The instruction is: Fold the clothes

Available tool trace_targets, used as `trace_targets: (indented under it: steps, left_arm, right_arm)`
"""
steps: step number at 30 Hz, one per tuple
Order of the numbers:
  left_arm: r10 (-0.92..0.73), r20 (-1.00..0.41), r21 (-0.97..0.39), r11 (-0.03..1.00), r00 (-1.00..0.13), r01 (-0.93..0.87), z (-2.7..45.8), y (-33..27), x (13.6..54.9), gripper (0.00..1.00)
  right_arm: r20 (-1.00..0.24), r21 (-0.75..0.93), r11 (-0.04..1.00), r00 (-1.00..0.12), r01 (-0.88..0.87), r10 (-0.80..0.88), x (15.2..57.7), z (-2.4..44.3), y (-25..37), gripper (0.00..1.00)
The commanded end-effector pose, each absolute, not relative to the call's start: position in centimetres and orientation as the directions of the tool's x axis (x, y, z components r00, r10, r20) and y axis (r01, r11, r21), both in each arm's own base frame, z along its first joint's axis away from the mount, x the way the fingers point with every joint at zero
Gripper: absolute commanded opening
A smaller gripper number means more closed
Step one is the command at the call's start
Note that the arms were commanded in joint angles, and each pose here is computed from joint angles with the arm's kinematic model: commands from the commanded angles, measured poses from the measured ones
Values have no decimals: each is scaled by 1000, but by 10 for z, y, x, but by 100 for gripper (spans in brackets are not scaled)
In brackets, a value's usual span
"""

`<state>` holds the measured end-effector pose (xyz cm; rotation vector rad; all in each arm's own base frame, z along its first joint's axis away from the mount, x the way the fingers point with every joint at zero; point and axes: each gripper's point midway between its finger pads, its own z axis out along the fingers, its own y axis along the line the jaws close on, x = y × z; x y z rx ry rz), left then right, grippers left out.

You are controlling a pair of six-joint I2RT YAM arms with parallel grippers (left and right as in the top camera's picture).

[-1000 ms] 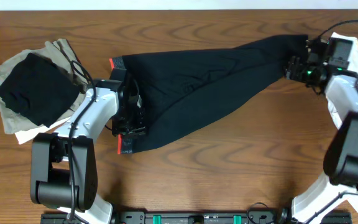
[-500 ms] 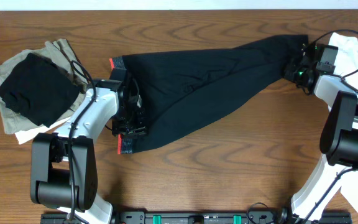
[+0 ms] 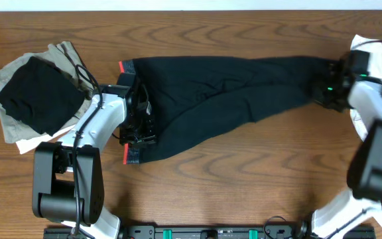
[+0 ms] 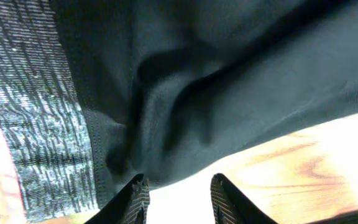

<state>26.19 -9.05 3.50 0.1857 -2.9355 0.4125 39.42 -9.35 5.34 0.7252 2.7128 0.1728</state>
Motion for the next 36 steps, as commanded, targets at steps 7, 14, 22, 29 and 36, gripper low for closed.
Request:
trace_targets:
  steps: [7,14,22,29,36]
  left_arm:
    - [-103,201,-249,956,-974,-153,34,-88,258,36]
    - [-104,232,-239,958,-967,-161,35,-87,250,36]
    - [-105,254,-233,958,-961,-166,36,-86,245,36]
    - [-106,267,-229,959,-958,-169,27,-86,237,36]
    - [-153,285,-212,953,-946,-218,7,-84,224,36]
  right_arm:
    - [-372,-113,774,-749,623,549,318,130,-155,4]
    - [-223,-209,761,-787,615,575,278,117,-153,35]
    - [-216,-220,758,-789,614,576,275,117,-153,40]
    - [-197,-157,777,-790,609,580,279,114,-143,45]
    - [-194,-155,778,-791,609,580,279,113,-142,47]
